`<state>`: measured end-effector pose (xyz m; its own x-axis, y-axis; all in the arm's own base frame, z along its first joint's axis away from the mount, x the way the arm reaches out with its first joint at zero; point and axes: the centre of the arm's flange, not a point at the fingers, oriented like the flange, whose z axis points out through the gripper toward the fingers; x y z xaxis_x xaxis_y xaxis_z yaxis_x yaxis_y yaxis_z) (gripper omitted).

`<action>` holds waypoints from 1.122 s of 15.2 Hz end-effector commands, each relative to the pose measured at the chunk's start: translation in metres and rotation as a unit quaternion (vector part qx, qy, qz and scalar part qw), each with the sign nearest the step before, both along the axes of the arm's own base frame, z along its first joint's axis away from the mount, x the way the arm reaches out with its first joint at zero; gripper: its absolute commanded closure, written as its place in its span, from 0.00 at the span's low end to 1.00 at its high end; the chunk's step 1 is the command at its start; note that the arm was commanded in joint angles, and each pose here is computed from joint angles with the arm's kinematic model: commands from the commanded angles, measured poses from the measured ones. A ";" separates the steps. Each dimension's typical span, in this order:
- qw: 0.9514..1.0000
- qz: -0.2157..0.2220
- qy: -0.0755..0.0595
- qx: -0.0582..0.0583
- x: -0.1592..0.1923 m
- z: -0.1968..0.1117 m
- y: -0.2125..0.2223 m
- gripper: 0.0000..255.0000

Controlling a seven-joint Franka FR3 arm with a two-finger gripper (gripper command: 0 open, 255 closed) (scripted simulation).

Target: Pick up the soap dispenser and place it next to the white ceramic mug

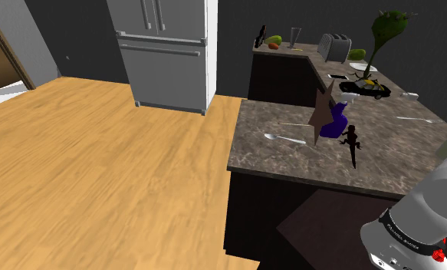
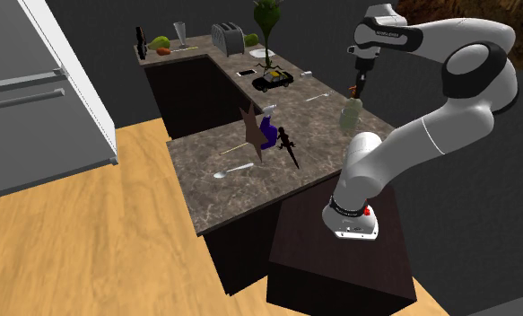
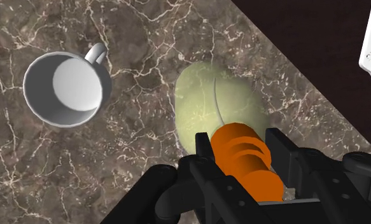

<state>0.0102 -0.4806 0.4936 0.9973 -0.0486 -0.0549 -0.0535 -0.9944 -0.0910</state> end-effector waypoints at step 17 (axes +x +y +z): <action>1.000 0.000 0.000 0.000 0.000 -0.071 0.000 1.00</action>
